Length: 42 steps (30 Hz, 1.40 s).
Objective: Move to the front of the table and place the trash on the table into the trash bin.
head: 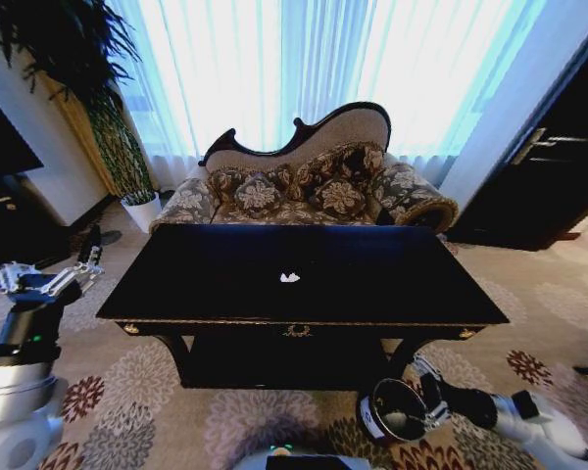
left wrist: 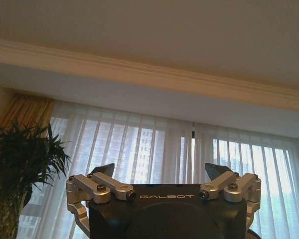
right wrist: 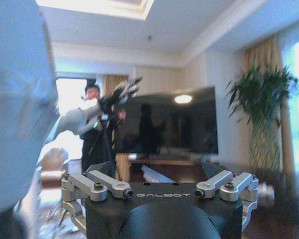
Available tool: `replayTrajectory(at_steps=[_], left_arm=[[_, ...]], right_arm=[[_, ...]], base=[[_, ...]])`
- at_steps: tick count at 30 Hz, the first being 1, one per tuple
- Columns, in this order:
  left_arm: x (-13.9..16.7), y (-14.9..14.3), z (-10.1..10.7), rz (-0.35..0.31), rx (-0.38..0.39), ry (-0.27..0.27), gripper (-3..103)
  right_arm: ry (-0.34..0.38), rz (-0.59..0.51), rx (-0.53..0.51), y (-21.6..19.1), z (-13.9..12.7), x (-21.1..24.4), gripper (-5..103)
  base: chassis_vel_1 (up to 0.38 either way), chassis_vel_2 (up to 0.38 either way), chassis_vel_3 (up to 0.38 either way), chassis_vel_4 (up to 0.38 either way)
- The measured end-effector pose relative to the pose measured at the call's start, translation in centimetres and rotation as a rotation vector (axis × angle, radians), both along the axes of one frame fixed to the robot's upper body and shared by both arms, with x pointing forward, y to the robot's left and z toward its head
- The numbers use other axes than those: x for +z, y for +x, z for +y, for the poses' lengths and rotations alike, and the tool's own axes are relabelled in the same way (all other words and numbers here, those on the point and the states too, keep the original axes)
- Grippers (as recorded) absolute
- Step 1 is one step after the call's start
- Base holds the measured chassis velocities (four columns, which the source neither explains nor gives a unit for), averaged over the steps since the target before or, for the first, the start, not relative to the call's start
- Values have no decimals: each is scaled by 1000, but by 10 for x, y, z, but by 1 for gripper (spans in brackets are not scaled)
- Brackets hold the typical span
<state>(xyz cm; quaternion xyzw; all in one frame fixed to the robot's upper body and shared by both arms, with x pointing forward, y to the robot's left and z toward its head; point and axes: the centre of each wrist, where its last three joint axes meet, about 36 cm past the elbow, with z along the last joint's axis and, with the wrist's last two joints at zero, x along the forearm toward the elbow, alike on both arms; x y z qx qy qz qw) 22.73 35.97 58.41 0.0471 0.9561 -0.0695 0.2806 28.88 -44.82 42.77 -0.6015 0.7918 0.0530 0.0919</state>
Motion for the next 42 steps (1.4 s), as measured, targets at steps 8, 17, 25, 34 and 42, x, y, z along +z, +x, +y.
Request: replayTrajectory(at_steps=[8,17,25,34,42], left_arm=[[3,-4,5,3,15,-21,100],[3,-4,5,8,13,-26,100],[1,-3,3,19,7,-33,100],[-5,4,-7,38,-25,-40,100],[-12,3,-13,58,-29,-42,100]], right_arm=[[97,-26,-179,25,57,37,100],[148,79,-530,18,148,92,100],[16,119,-820,8,176,133,100],[-118,51,-850,29,169,147,100],[-259,-4,-844,82,147,152,100]], base=[[0,0,0,0],[0,0,0,0],[0,0,0,0],[0,0,0,0],[0,0,0,0]])
